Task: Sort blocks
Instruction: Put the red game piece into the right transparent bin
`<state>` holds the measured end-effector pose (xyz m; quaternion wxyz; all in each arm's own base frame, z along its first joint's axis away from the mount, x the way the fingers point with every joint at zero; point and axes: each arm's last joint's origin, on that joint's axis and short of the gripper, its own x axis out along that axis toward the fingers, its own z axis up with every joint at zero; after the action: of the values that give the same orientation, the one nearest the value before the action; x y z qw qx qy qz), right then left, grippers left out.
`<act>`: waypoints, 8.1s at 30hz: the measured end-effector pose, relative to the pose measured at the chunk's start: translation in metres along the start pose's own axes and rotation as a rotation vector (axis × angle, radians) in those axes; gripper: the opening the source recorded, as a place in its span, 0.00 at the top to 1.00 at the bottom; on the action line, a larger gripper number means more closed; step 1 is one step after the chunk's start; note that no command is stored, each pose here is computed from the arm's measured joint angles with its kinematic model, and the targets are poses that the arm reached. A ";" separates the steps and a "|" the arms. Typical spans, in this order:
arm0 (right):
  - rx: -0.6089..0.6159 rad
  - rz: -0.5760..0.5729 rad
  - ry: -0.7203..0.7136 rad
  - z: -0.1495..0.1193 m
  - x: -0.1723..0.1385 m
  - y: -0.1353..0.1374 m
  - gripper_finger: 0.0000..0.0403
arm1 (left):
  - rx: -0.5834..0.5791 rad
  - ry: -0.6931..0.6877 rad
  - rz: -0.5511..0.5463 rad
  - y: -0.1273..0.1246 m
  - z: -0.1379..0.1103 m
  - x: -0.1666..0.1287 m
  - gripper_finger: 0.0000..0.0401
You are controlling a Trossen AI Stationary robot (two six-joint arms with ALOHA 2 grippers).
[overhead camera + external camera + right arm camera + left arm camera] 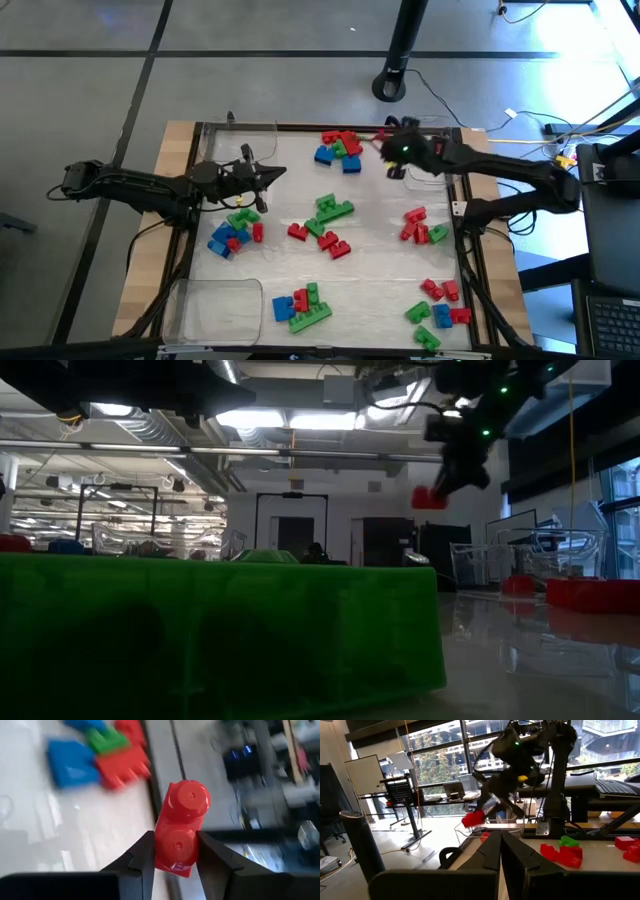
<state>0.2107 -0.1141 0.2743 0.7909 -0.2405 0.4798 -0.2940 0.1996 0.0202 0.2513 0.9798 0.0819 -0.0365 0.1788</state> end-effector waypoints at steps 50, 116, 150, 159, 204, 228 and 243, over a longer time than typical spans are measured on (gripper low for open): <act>0.248 0.073 0.264 -0.102 0.043 -0.031 0.38 | 0.001 0.004 -0.001 0.000 0.000 0.000 0.99; -0.103 0.932 -0.475 0.056 -0.006 0.237 0.40 | -0.019 0.013 -0.002 0.000 -0.001 0.000 0.99; -0.136 0.957 -0.381 0.046 0.007 0.251 0.55 | -0.019 0.015 -0.002 0.000 -0.002 0.000 0.99; -0.034 0.987 -0.414 0.053 0.005 0.250 0.32 | -0.017 0.020 -0.003 0.000 -0.002 0.000 0.99; -0.050 0.768 -0.388 0.052 -0.013 0.220 0.65 | -0.014 0.031 -0.005 0.000 -0.003 0.000 0.99; 0.116 0.051 0.173 -0.049 -0.027 0.025 0.64 | -0.013 0.031 -0.004 0.000 -0.003 0.000 0.99; 0.232 0.075 0.339 -0.080 0.015 -0.014 0.63 | -0.009 0.032 -0.002 0.000 -0.003 0.000 0.99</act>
<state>0.1412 -0.1423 0.2402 0.7315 -0.0768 0.5776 -0.3541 0.1998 0.0205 0.2481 0.9808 0.0744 -0.0215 0.1790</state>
